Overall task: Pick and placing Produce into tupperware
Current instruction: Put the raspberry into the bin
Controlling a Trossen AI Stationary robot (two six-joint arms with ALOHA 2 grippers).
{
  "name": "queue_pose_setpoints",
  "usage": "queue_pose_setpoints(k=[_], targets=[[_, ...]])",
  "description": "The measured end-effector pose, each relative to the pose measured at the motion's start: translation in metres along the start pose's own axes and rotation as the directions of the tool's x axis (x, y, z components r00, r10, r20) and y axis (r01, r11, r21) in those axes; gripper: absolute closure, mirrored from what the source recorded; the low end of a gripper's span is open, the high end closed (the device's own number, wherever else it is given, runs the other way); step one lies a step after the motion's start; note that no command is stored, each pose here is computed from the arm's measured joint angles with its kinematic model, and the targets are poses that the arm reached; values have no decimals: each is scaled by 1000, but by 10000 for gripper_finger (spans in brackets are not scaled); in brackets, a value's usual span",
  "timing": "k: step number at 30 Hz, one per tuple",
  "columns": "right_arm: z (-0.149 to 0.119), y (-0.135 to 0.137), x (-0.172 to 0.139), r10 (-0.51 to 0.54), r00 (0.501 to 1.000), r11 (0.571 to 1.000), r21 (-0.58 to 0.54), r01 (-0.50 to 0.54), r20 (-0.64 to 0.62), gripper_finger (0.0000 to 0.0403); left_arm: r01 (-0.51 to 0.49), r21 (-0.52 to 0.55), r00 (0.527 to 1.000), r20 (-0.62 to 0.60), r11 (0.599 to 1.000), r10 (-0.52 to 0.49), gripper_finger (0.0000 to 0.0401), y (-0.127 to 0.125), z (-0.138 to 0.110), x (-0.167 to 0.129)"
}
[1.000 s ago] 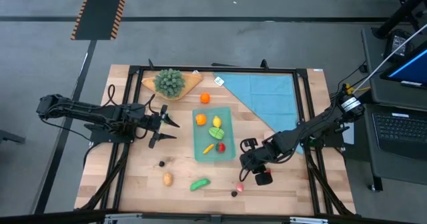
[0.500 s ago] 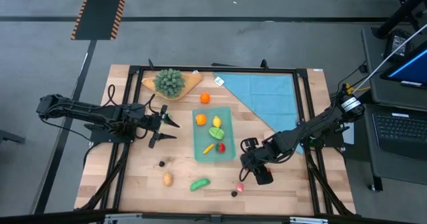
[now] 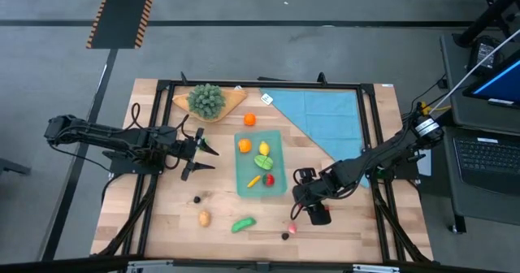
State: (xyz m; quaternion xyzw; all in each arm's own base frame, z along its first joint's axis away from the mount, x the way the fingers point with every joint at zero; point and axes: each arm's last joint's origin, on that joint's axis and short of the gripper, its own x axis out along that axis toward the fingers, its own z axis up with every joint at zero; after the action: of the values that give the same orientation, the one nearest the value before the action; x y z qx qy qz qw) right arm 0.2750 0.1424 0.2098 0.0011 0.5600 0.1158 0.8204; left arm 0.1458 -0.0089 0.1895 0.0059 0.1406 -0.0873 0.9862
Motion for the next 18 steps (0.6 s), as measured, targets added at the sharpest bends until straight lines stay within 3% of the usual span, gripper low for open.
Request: queue_pose_setpoints(k=[18], targets=[[-9,-4,59,-61,980,998,-10,60,-188,138,0,-4,1000,-2,1000,0,181,0,0,0]])
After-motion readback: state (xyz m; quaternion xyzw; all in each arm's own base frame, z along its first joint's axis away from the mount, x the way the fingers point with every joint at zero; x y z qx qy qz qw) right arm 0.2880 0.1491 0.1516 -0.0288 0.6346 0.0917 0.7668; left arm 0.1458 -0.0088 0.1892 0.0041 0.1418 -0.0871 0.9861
